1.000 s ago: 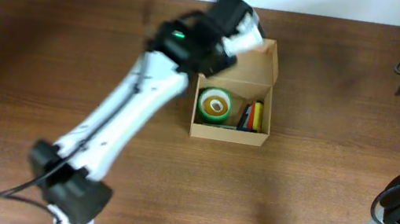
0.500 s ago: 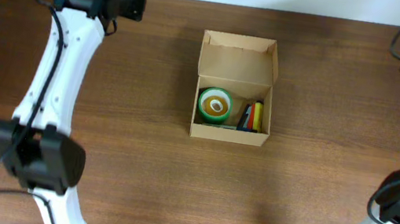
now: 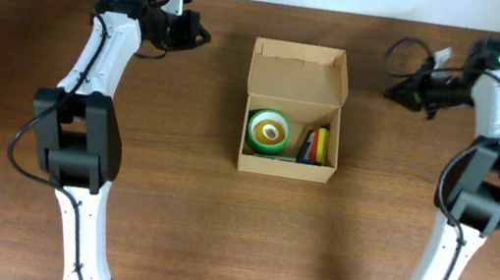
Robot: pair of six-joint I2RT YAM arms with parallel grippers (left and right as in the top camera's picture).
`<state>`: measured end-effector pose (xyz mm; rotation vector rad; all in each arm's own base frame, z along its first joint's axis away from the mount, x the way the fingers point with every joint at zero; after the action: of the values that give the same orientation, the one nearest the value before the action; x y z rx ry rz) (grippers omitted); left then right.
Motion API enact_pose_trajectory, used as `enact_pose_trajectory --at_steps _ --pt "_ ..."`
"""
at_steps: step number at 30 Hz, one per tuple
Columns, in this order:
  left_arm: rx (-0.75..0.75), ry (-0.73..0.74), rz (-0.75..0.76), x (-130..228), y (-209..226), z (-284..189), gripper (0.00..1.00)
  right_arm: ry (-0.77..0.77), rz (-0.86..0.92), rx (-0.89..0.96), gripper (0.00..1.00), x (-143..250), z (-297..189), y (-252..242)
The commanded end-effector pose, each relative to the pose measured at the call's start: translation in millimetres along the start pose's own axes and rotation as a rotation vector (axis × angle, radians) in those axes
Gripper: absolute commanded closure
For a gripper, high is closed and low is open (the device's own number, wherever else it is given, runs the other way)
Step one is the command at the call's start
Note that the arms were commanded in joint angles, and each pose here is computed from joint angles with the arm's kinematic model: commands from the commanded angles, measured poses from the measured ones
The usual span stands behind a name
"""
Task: Pack container
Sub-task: 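Move both grippers to the box lid flaps at the back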
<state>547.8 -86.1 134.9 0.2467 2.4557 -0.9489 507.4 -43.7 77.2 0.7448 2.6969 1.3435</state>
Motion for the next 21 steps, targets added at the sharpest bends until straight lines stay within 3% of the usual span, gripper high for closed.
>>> enact_pose_trajectory --at_steps 1,14,21 --pt "0.142 0.027 -0.106 10.0 4.1 12.9 0.98 0.068 -0.014 -0.137 0.96 5.1 15.4 8.0" --pt "0.407 0.073 -0.275 35.1 21.9 70.0 0.98 0.127 -0.048 -0.149 0.96 13.3 50.6 14.2" --pt "0.458 0.078 -0.26 35.5 8.0 90.2 0.98 0.155 -0.064 -0.173 0.96 18.2 64.1 20.1"
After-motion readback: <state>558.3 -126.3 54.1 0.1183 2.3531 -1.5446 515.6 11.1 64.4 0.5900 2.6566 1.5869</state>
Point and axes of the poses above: each gripper's point midway between its finger pads, its own z axis out along the fingers, its own y axis along the line the jaws close on, x = y × z, the point moved 5 cm from there along -z, back along the fingers, and after that the axes turned 9 degrees about z, right-handed, at the moved point
